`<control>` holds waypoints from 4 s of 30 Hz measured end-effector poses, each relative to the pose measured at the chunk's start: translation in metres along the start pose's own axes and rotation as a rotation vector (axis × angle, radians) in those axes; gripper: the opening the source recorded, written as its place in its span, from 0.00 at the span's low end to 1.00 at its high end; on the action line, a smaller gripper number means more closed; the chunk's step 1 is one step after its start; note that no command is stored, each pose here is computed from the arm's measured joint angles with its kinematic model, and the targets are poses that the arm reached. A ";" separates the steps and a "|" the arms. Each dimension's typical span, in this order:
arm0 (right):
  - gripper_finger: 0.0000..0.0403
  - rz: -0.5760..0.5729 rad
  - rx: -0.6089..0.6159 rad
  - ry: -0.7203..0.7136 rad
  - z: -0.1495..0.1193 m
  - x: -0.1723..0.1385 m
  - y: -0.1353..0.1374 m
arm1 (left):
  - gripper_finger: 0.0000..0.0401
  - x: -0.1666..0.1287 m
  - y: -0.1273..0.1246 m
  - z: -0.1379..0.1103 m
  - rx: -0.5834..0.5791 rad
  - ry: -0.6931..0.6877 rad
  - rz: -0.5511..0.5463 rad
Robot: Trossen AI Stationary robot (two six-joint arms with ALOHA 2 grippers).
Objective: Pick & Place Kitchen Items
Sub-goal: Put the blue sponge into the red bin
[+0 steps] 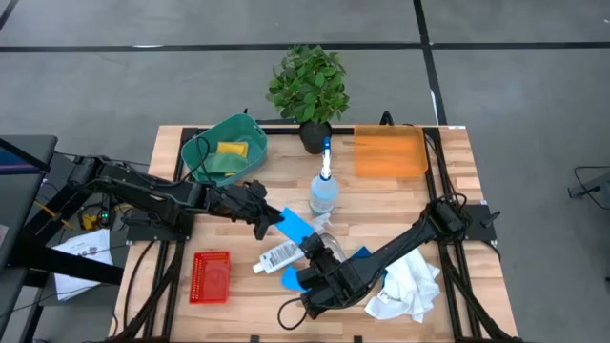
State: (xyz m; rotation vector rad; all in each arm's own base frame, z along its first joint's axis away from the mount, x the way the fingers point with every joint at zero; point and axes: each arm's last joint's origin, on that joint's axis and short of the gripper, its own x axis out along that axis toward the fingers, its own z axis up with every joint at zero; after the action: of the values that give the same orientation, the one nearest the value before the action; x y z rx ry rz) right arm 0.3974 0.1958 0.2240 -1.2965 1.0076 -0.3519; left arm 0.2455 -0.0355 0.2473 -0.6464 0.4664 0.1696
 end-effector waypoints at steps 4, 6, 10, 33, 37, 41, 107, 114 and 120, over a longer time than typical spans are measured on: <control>0.00 -0.005 -0.002 0.002 0.000 0.000 0.000 | 0.08 0.000 -0.001 0.000 0.000 0.016 -0.020; 0.00 -0.015 -0.001 0.008 0.000 0.001 -0.001 | 0.03 0.000 -0.001 -0.001 0.002 0.031 -0.039; 0.00 -0.045 0.009 0.027 -0.001 0.005 -0.004 | 0.01 0.000 -0.003 -0.002 0.015 0.038 -0.050; 0.34 0.162 0.326 0.018 -0.026 -0.032 -0.012 | 0.00 -0.003 0.013 -0.013 0.287 0.333 -0.144; 0.39 0.190 0.380 0.037 -0.037 -0.042 -0.018 | 0.00 -0.011 0.016 -0.017 0.320 0.415 -0.179; 0.40 0.194 0.424 0.034 -0.044 -0.054 -0.023 | 0.00 -0.032 0.014 -0.015 0.356 0.432 -0.242; 0.43 0.132 1.258 -0.314 -0.219 -0.118 0.053 | 0.00 -0.126 0.057 -0.074 0.330 0.599 -0.376; 0.42 0.134 1.278 -0.352 -0.220 -0.124 0.055 | 0.00 -0.122 0.062 -0.092 0.308 0.632 -0.407; 0.42 0.140 1.298 -0.354 -0.218 -0.124 0.055 | 0.00 -0.121 0.055 -0.102 0.341 0.596 -0.409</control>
State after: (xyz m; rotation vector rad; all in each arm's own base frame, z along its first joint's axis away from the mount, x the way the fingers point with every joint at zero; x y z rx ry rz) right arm 0.1427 0.1641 0.2390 -0.0887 0.3712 -0.5132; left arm 0.0853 -0.0562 0.2025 -0.4340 0.8986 -0.4962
